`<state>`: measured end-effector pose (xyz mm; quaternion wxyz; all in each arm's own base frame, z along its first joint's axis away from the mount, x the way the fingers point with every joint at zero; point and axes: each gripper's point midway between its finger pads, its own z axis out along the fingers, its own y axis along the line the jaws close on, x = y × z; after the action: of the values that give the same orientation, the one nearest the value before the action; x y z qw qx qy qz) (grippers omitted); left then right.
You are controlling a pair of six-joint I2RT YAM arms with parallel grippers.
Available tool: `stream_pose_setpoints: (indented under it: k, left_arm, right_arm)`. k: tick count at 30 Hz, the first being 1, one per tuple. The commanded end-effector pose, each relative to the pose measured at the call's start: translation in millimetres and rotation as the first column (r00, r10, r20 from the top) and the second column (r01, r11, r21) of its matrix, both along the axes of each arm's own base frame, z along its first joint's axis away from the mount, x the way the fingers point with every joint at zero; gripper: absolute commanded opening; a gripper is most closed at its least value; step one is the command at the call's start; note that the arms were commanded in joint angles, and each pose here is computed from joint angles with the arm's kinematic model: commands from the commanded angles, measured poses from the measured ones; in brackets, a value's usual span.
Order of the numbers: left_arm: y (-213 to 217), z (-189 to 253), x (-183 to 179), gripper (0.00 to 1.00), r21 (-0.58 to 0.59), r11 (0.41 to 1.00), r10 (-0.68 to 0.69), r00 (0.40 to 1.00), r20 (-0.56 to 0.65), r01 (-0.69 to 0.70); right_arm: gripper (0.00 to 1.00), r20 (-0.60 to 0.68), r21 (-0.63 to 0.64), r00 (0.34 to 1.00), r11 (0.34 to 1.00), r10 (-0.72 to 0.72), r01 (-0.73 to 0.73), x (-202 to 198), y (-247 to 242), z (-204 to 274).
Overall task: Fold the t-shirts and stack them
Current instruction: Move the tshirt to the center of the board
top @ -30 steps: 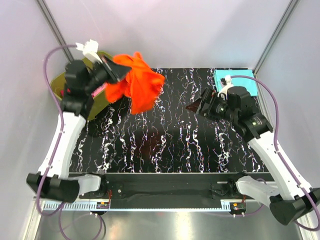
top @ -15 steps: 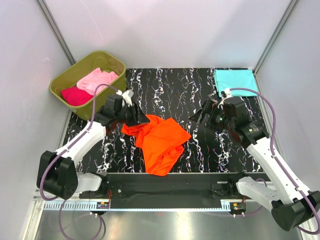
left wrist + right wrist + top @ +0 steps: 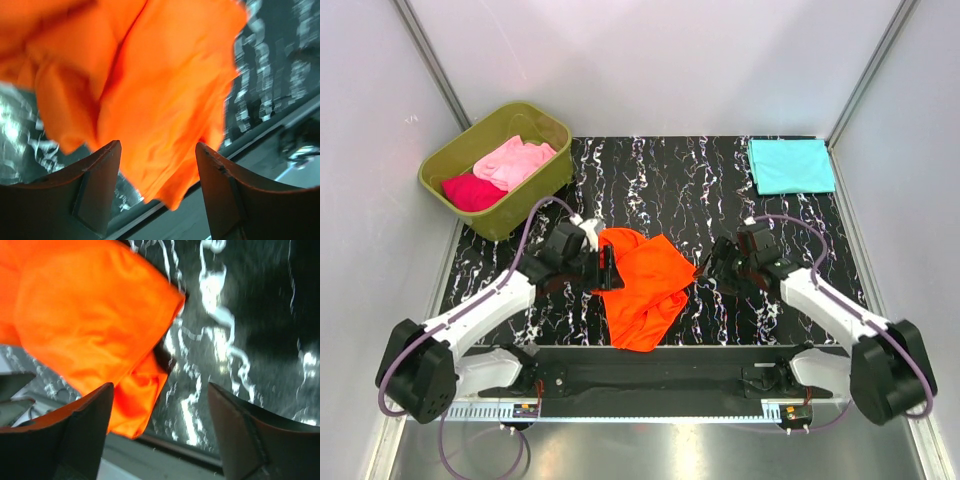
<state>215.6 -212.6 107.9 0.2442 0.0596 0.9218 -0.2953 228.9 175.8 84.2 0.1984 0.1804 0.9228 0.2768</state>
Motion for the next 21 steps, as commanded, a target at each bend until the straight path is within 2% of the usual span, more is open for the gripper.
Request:
stream_pose_setpoints:
  k: [1,3,4,10,14,18,19,21]
  left_arm:
    - [12,-8,-6,0.67,0.030,0.998,0.049,0.999,0.012,-0.049]
    - [14,-12,-12,0.69,0.025,0.998,0.054,0.999,0.007,-0.054]
    - [15,-13,-13,0.70,0.026,0.998,0.062,0.998,0.008,-0.062]
    - [12,-23,-18,0.75,-0.017,0.997,0.070,0.998,-0.007,-0.070]
    - [7,-36,-14,0.73,-0.026,0.996,0.081,0.996,-0.036,-0.082]
    - [7,-56,-12,0.64,0.016,0.996,0.088,0.993,-0.083,-0.086]
    - [5,-57,-12,0.54,0.016,0.996,0.085,0.993,-0.085,-0.084]
    - [3,-57,-9,0.42,0.007,0.996,0.087,0.993,-0.082,-0.087]
  right_arm:
    - [0.80,0.200,-0.047,0.979,0.998,0.049,-0.040,48,9,16]
    - [0.71,0.239,-0.104,0.968,0.993,0.075,-0.051,65,7,20]
    - [0.69,0.222,-0.156,0.968,0.984,0.120,-0.087,68,5,7]
    - [0.68,0.138,-0.206,0.941,0.938,0.310,-0.279,78,22,-24]
    - [0.66,0.056,-0.219,0.939,0.921,0.340,-0.321,86,26,-44]
    - [0.66,0.045,-0.229,0.932,0.911,0.360,-0.342,94,29,-50]
    - [0.66,0.037,-0.243,0.931,0.907,0.363,-0.344,95,27,-55]
    - [0.63,0.025,-0.241,0.931,0.906,0.365,-0.349,95,28,-59]
